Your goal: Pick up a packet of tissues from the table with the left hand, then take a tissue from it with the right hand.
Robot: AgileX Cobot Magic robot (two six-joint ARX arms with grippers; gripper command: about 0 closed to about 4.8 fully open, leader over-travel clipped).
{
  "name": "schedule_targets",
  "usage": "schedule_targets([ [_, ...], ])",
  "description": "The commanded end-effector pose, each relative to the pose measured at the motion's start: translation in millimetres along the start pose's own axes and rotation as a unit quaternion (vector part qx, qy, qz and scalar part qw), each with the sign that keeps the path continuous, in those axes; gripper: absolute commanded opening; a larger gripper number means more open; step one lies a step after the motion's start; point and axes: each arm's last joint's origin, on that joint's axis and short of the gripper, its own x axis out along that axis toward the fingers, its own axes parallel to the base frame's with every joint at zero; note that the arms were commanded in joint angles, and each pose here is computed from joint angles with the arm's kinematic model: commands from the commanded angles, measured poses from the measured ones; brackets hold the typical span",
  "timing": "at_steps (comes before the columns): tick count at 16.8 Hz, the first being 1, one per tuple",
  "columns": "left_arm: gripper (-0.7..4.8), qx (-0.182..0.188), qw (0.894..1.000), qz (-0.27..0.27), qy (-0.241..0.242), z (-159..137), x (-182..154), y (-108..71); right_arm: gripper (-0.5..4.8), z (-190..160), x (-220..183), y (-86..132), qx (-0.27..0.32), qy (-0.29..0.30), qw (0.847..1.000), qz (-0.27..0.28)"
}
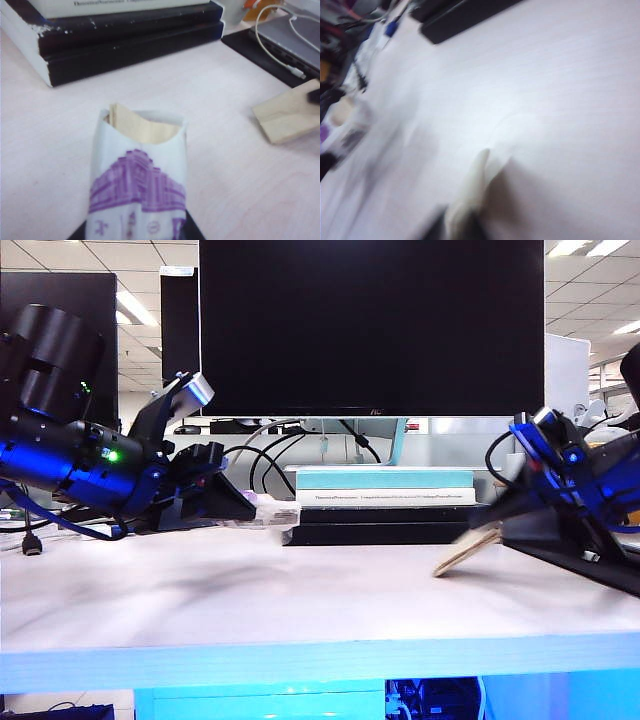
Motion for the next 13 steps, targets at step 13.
schedule_targets([
  [13, 4.79, 0.050, 0.990, 0.102, -0.082, 63.4, -59.4, -22.4, 3.84, 36.3, -40.6, 52.8, -0.136, -0.094, 0.986, -0.001],
])
